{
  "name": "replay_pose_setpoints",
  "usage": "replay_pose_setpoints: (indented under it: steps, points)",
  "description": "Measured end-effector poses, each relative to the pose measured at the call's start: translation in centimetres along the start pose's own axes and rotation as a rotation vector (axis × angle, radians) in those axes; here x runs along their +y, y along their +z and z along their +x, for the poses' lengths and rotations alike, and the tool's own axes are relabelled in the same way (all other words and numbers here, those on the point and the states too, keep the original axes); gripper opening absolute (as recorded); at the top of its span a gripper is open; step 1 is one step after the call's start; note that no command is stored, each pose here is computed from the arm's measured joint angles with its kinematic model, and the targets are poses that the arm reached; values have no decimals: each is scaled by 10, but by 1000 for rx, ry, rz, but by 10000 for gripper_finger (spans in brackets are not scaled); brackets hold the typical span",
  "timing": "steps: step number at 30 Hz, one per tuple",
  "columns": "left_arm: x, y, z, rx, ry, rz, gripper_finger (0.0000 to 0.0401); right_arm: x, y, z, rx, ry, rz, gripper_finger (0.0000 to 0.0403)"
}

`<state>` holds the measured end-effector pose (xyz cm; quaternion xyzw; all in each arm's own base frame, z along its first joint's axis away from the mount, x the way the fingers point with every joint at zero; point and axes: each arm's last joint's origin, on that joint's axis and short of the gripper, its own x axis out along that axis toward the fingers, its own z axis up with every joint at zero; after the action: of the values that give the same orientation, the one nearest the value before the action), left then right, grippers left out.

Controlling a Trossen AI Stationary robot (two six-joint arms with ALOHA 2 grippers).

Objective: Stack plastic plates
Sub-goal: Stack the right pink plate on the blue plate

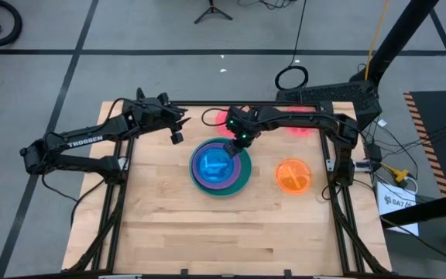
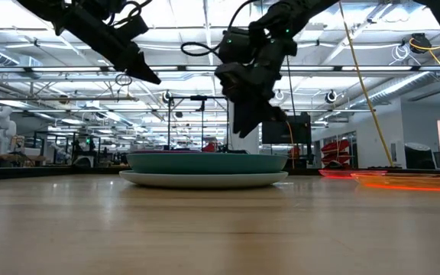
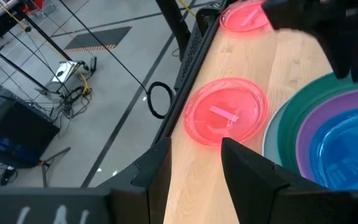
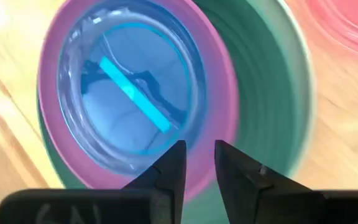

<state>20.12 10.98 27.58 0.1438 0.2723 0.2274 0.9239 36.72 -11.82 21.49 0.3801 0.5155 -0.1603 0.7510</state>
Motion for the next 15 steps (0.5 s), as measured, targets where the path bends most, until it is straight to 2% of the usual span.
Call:
replay_pose_setpoints:
  steps: [7,12,15]
  points:
    - [0,-1,0,11,-5,-11,147,-23,-15,-27,106,-233,-64,75]
    - [-1,-1,0,15,-6,-16,147,-55,-18,-43,198,-429,-29,75]
    - [-1,-2,0,20,-8,-16,147,-78,-13,-49,200,-494,36,75]
